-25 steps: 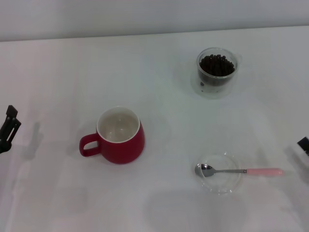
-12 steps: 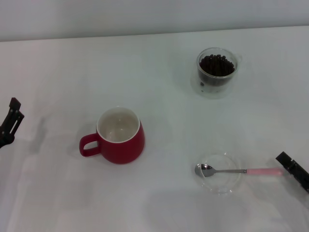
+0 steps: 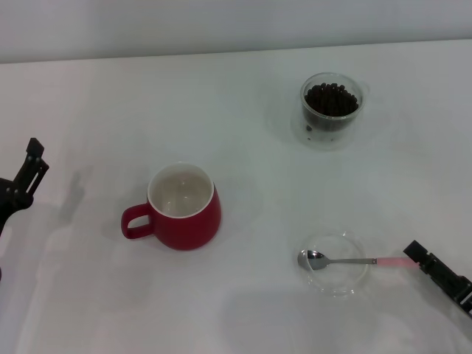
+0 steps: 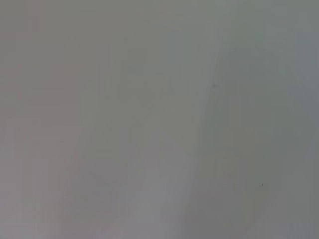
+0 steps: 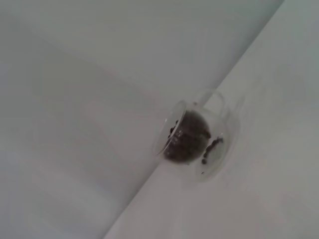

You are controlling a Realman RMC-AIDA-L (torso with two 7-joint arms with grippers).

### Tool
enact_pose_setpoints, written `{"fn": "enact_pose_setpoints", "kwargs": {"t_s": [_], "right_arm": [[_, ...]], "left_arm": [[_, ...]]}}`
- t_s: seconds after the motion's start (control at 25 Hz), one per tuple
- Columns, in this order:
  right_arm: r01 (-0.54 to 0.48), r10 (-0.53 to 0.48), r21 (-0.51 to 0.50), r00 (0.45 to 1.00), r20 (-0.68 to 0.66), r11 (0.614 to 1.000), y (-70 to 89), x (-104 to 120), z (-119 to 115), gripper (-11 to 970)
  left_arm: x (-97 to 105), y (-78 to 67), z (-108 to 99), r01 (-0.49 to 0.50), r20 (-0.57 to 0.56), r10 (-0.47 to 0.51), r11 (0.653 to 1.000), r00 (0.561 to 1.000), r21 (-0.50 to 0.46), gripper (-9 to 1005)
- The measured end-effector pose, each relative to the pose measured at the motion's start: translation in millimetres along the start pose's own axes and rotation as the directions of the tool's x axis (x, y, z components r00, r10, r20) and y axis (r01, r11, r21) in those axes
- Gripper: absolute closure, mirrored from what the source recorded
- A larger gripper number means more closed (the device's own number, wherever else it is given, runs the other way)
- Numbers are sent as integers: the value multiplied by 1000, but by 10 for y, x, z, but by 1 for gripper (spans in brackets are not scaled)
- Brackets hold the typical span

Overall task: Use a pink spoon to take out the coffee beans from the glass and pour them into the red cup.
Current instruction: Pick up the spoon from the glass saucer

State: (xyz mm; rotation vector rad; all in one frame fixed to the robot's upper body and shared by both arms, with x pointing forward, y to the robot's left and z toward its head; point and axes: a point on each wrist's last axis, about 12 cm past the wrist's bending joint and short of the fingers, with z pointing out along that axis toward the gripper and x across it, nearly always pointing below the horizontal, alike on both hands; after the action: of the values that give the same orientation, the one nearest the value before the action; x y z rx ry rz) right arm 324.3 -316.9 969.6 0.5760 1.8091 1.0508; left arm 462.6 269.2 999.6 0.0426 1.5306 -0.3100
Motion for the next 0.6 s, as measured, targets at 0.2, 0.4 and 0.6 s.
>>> {"fn": "enact_pose_setpoints", "kwargs": {"t_s": [0.2, 0.4, 0.6], "right_arm": [[-15, 15, -10, 1000, -3, 1000, 29, 29, 42, 115], [-24, 24, -15, 1000, 4, 1000, 53, 62, 75, 128], [-30, 30, -1, 1000, 10, 1000, 65, 117, 64, 271]], "left_arm": [[1, -2, 5, 0, -1, 0, 1000, 1000, 1, 105], [1, -2, 7, 0, -2, 0, 1000, 1000, 1, 104], [-9, -11, 35, -1, 2, 1, 1000, 1000, 7, 104]]}}
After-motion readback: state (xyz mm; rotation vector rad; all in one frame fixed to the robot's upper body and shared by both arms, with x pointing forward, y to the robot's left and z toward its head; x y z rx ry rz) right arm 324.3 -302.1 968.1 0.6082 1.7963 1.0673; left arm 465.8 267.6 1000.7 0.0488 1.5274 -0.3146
